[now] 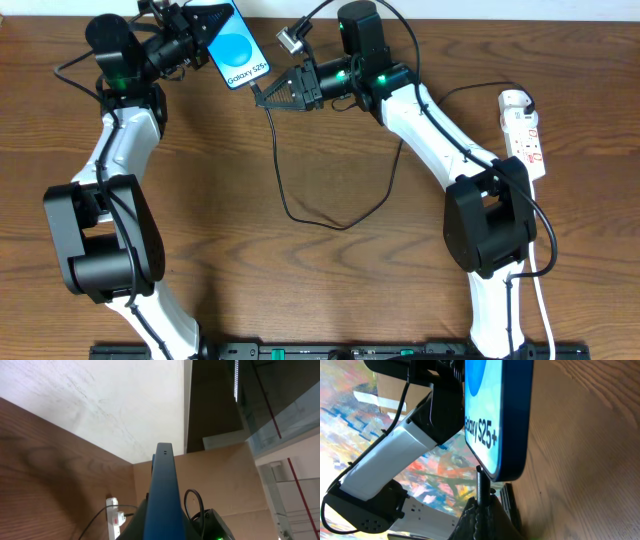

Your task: Plug charger to phone and switch on socket

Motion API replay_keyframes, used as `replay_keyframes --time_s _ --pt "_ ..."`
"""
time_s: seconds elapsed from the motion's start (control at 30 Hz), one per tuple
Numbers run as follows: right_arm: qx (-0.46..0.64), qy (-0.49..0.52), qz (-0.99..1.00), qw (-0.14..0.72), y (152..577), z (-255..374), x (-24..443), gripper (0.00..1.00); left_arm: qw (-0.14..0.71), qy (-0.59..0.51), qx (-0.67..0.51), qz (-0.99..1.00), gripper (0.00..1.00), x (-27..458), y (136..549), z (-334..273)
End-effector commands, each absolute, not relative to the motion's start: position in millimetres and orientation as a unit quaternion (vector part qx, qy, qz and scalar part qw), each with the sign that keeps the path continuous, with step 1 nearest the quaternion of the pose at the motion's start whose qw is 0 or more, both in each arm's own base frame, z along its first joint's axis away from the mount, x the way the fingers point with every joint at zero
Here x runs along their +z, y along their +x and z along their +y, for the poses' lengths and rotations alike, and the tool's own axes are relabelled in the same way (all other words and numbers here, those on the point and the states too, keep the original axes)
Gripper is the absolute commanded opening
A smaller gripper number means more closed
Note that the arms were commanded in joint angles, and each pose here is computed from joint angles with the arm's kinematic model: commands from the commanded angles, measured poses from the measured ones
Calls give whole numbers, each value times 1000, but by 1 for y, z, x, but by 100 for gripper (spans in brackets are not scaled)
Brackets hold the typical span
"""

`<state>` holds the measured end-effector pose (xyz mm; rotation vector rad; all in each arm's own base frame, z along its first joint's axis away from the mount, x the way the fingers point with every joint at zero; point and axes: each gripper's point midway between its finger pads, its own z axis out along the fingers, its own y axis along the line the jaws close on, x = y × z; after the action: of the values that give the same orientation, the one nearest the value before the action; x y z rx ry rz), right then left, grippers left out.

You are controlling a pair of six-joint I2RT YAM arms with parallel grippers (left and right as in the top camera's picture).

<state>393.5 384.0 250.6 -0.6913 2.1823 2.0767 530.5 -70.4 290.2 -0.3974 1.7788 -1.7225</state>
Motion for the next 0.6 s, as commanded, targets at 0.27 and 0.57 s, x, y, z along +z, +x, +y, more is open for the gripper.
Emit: replay_keyframes --time_s 0.27,0.57 --pt "670 -215 710 34 403 379 249 1 321 -134 -653 673 7 300 527 -73" --pt "670 -216 710 34 402 379 249 1 317 -129 -655 674 7 300 526 -81"
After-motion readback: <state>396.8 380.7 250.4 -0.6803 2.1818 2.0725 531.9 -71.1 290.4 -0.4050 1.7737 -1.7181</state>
